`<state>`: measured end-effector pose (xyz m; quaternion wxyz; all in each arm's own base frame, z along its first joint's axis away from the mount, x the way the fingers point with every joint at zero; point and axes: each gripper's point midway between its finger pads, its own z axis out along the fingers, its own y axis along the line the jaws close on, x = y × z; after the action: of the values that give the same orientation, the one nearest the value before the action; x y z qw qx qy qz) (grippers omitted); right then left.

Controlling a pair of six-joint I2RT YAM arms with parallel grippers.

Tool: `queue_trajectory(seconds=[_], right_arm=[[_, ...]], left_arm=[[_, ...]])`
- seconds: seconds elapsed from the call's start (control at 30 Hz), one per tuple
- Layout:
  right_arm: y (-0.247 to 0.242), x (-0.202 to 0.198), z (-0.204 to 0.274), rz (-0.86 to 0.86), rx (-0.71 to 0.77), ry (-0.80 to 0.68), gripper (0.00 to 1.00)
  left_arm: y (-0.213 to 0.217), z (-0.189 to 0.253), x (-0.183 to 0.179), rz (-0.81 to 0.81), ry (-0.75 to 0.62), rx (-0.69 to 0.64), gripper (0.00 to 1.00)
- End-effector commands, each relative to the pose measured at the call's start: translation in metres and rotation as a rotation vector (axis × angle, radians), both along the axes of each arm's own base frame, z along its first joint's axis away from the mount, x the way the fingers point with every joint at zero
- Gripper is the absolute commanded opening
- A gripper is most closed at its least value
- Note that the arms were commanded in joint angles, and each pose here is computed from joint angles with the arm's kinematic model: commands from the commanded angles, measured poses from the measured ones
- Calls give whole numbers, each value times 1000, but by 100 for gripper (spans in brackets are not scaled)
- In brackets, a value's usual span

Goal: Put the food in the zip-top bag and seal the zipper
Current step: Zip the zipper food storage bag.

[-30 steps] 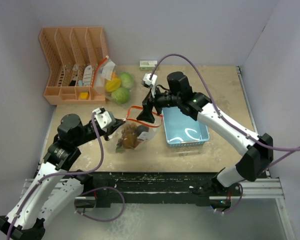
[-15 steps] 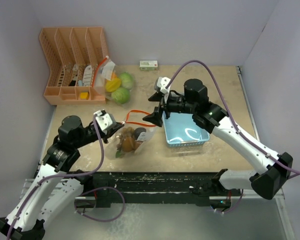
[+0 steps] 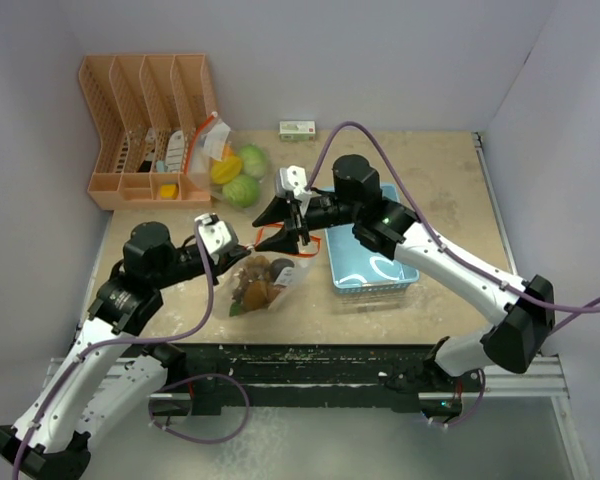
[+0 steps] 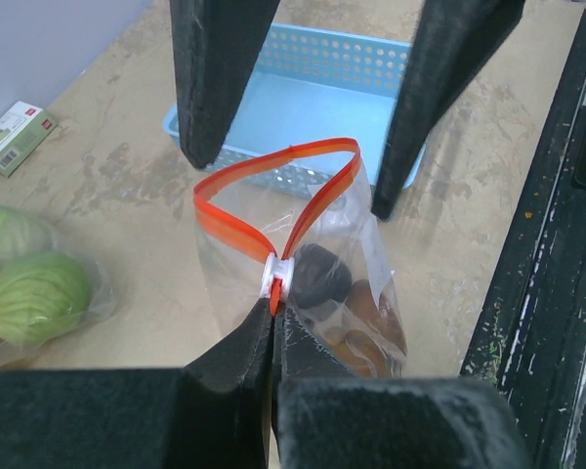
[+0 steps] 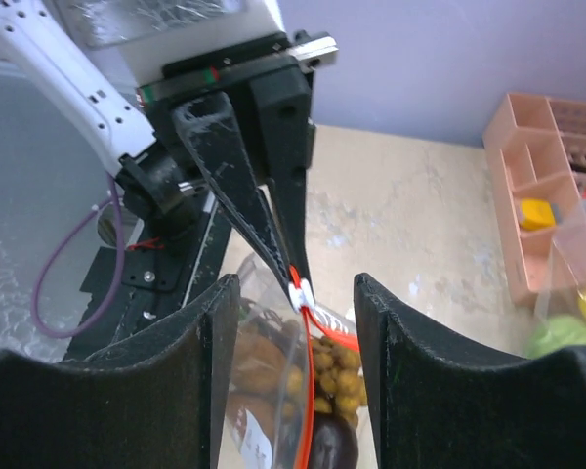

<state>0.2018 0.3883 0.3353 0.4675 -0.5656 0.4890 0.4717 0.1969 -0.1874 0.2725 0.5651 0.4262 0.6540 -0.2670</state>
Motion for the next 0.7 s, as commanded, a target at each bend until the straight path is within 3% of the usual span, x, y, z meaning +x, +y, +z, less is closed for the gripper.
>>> queue_trajectory(seconds=[0.0, 0.37, 0.67], right_arm=[[12, -28, 33, 164, 102, -106, 52], [26, -12, 0, 96, 15, -64, 48], [29, -6, 1, 74, 17, -64, 44]], left_arm=[[0, 29, 1, -4, -64, -8, 0], [2, 36, 3, 8, -85, -8, 0], [4, 36, -2, 6, -88, -7, 0]])
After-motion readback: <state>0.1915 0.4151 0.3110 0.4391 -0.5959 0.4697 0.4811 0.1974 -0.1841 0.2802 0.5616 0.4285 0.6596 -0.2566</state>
